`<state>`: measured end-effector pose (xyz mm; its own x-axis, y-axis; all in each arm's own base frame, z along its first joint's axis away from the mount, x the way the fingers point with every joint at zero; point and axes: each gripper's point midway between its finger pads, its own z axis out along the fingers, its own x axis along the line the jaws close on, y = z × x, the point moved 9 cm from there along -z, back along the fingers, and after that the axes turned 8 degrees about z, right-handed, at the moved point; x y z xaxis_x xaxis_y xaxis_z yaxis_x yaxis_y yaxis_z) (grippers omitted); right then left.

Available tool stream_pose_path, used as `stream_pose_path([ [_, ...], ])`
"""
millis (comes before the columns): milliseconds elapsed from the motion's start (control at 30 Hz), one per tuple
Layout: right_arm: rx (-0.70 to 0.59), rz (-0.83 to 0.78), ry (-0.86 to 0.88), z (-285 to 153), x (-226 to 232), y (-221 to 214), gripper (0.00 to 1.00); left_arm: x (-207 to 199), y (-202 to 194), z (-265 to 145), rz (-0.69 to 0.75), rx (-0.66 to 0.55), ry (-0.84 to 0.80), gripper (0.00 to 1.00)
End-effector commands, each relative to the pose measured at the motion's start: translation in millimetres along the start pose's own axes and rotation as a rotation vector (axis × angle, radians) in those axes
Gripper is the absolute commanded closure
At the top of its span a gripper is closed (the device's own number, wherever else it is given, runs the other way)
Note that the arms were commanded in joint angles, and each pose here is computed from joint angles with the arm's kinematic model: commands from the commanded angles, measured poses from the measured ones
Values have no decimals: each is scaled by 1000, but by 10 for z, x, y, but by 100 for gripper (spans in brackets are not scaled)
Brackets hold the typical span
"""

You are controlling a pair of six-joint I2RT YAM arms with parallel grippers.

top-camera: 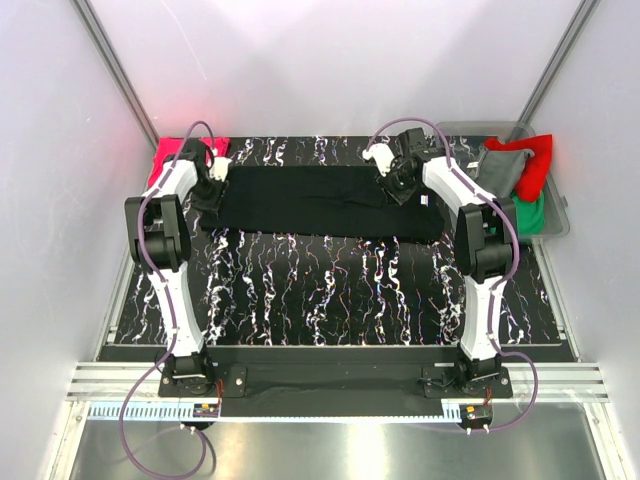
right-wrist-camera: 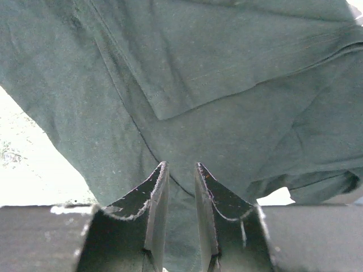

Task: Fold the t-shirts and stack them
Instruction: Fold the tshirt

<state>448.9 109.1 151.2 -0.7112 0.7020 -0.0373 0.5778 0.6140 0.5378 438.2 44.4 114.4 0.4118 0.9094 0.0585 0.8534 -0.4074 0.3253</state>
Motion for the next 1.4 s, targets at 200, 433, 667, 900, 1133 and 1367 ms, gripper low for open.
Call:
stream_pose_path([
  [200,30,0,85,264,88,-11,69,2,-7,61,16,10,31,62],
  [433,25,5,100,427,76,55,69,-26,-44,66,24,26,34,62],
  [667,-6,-6,96,563,23,208,69,-32,-69,84,32,42,45,62],
  [900,-199,3,18,477,-225,836,68,-59,-87,77,51,60,60,62],
  [1133,-437,-67,-150,215,-244,1552,62,-118,-159,-14,111,69,73,60],
  [1367,-369,-14,-131,-248,-78,1319,58,-222,-233,-182,182,10,45,56],
])
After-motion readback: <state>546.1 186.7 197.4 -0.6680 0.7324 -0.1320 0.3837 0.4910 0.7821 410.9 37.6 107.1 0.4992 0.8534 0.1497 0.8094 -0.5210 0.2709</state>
